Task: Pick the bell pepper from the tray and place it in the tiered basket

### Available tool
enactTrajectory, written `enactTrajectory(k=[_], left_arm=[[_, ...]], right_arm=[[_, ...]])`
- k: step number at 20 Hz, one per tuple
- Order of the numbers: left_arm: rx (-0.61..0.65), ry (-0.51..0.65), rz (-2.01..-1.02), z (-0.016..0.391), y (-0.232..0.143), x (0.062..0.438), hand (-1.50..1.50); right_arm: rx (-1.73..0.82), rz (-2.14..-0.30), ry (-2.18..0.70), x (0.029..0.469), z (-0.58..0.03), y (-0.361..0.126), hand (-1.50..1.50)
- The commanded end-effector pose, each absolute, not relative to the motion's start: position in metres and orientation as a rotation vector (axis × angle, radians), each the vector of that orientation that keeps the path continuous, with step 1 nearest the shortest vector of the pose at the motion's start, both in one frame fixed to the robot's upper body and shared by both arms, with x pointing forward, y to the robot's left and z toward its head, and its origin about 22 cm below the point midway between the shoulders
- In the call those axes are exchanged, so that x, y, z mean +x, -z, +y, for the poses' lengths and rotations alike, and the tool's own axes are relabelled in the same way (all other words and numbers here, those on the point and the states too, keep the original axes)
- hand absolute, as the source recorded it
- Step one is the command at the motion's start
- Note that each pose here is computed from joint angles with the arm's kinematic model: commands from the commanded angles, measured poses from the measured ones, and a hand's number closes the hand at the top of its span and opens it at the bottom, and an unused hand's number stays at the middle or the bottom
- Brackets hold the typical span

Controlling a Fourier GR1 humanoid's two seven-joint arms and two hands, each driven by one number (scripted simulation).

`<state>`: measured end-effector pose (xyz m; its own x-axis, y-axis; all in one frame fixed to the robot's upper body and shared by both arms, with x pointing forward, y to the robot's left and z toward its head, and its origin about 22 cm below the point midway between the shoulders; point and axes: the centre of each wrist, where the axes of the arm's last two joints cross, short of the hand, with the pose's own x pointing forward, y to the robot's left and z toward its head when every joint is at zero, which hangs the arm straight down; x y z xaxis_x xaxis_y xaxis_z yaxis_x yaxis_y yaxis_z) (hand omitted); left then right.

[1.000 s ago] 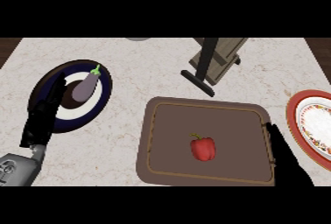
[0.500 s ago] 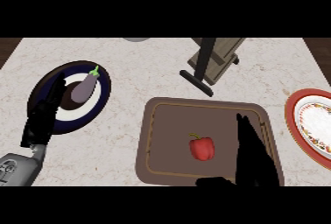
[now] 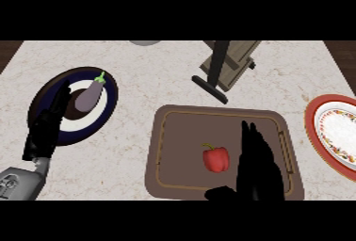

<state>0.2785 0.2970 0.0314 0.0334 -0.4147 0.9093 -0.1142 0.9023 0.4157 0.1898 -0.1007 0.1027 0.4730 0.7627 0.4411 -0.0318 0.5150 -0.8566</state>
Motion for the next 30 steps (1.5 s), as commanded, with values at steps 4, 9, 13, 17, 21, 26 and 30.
enactTrajectory(k=[4,9,13,17,21,26,30], left_arm=[[0.452,0.227,-1.533,0.296,-0.035,0.283,0.0],[0.426,0.238,-1.535,0.298,-0.035,0.277,0.0],[0.447,0.248,-1.545,0.29,-0.032,0.274,0.0],[0.412,0.242,-1.533,0.292,-0.044,0.282,0.0],[0.449,0.231,-1.522,0.301,-0.033,0.279,0.0],[0.429,0.233,-1.541,0.302,-0.026,0.282,0.0],[0.427,0.228,-1.542,0.295,-0.047,0.298,0.0]], right_arm=[[-1.033,-0.753,-0.56,0.186,-0.091,-0.112,-1.5],[-1.018,-0.753,-0.561,0.189,-0.079,-0.093,-1.5],[-1.026,-0.714,-0.563,0.188,-0.081,-0.086,-1.5],[-1.005,-0.69,-0.572,0.196,-0.079,-0.077,-1.5],[-0.993,-0.668,-0.548,0.198,-0.085,-0.077,-1.5],[-0.993,-0.658,-0.56,0.212,-0.083,-0.071,-1.5],[-0.953,-0.668,-0.561,0.223,-0.082,-0.068,-1.5]])
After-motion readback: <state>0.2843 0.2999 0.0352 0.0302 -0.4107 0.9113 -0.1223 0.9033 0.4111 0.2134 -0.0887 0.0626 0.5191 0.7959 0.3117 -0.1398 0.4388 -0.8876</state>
